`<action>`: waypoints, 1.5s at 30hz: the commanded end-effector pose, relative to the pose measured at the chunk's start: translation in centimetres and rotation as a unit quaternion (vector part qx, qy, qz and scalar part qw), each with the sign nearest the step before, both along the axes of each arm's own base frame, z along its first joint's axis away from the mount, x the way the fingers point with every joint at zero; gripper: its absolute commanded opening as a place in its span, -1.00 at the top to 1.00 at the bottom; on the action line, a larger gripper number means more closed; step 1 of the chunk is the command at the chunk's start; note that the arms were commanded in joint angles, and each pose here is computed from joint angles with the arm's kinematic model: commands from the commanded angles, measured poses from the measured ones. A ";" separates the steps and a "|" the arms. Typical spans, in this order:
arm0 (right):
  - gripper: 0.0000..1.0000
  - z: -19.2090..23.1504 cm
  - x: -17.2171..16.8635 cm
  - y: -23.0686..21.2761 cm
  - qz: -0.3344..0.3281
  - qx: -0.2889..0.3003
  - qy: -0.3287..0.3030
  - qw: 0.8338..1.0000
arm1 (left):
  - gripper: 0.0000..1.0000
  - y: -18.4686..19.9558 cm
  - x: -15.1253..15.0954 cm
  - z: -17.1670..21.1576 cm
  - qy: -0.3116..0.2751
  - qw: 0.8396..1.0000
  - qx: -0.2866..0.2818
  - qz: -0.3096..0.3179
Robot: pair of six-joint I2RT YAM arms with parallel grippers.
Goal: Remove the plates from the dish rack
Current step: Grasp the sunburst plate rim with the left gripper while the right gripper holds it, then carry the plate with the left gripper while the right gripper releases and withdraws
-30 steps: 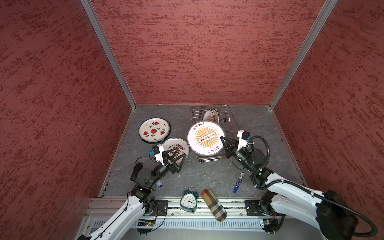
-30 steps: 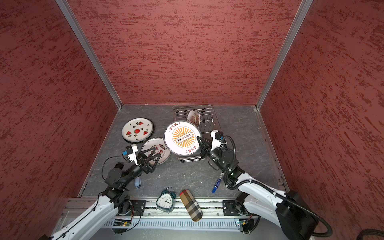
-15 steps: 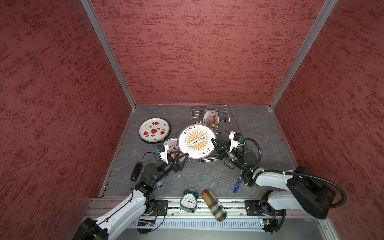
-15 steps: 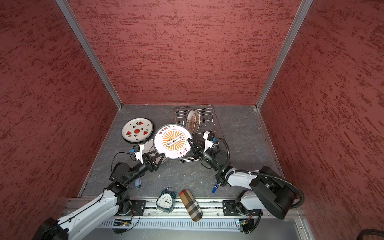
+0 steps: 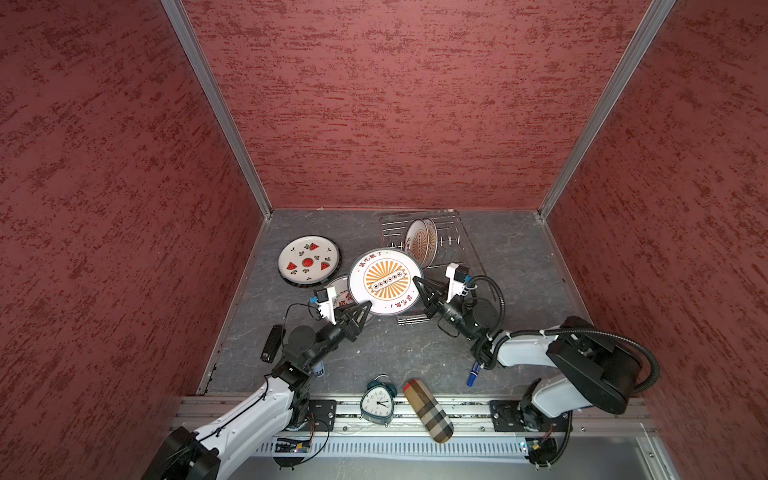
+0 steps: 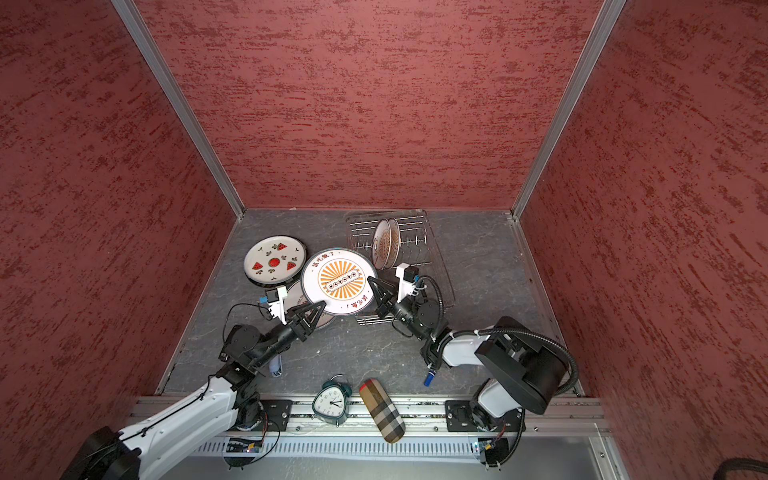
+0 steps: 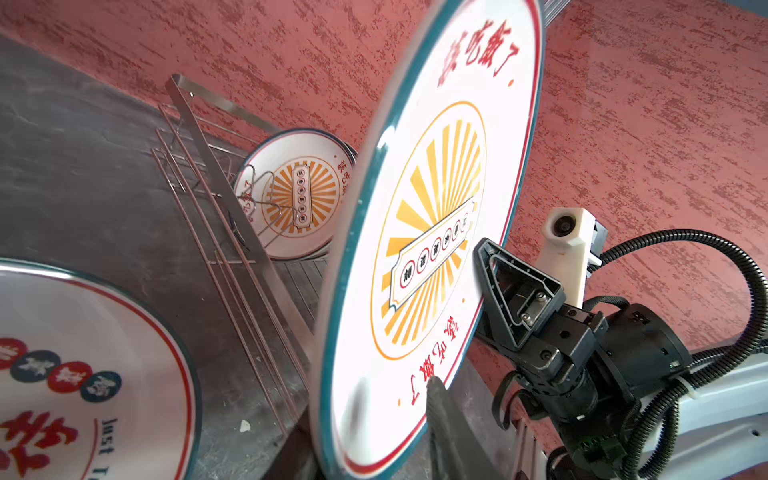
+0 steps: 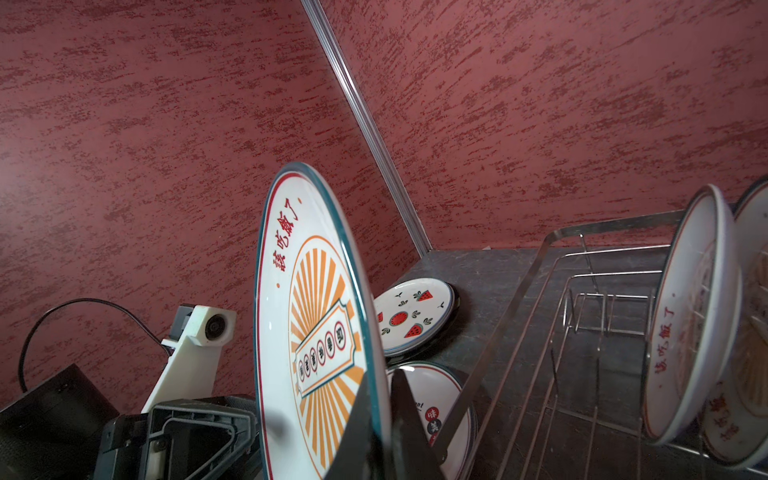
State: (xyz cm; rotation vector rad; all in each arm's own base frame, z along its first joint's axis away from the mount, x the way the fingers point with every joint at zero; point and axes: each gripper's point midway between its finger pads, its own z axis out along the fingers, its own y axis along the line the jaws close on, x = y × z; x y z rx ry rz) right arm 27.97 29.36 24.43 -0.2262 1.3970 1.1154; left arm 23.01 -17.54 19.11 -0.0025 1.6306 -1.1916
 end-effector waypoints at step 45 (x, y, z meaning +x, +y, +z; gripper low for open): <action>0.98 3.4 -1.7 2.0 0.065 0.056 -0.043 0.995 | 0.85 1.6 -1.3 1.6 -0.019 0.998 -0.047 0.023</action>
